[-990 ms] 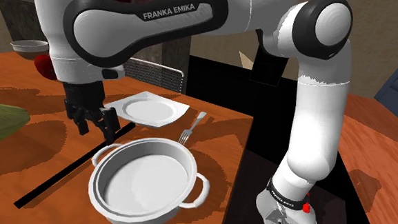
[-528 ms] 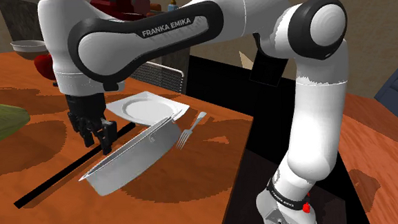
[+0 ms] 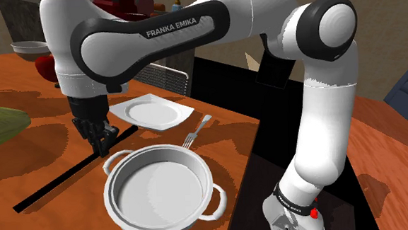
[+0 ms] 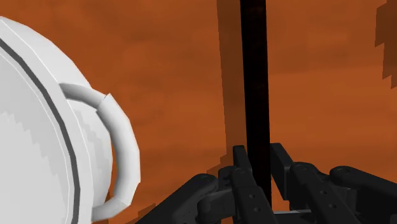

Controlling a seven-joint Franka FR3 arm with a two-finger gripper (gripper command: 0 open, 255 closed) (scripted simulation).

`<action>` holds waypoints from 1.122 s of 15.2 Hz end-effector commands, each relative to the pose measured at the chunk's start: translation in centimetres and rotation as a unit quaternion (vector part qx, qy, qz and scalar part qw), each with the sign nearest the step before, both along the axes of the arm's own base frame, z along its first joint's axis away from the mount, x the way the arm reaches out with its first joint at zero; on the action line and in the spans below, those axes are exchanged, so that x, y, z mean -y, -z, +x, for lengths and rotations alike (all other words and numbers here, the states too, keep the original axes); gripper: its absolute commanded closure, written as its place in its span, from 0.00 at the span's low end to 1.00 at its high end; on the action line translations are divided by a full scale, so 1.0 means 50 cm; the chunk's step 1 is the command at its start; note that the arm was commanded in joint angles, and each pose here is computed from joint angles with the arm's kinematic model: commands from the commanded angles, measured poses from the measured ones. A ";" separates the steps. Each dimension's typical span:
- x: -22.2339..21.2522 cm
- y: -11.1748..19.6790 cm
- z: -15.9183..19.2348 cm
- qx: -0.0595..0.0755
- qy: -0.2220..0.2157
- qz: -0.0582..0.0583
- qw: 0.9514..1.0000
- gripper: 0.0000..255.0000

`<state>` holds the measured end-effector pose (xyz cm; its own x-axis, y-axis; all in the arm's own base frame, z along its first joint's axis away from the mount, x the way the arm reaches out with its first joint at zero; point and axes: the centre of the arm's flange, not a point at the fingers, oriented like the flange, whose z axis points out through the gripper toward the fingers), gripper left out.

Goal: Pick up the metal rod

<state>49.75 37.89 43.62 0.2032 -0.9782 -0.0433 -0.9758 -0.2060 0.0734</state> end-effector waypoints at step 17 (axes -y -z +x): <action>-0.001 -0.151 -0.004 -0.004 -0.001 -0.002 1.000 1.00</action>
<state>49.54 38.00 50.88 0.2048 -0.9779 -0.0415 -0.9748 -0.2076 0.0814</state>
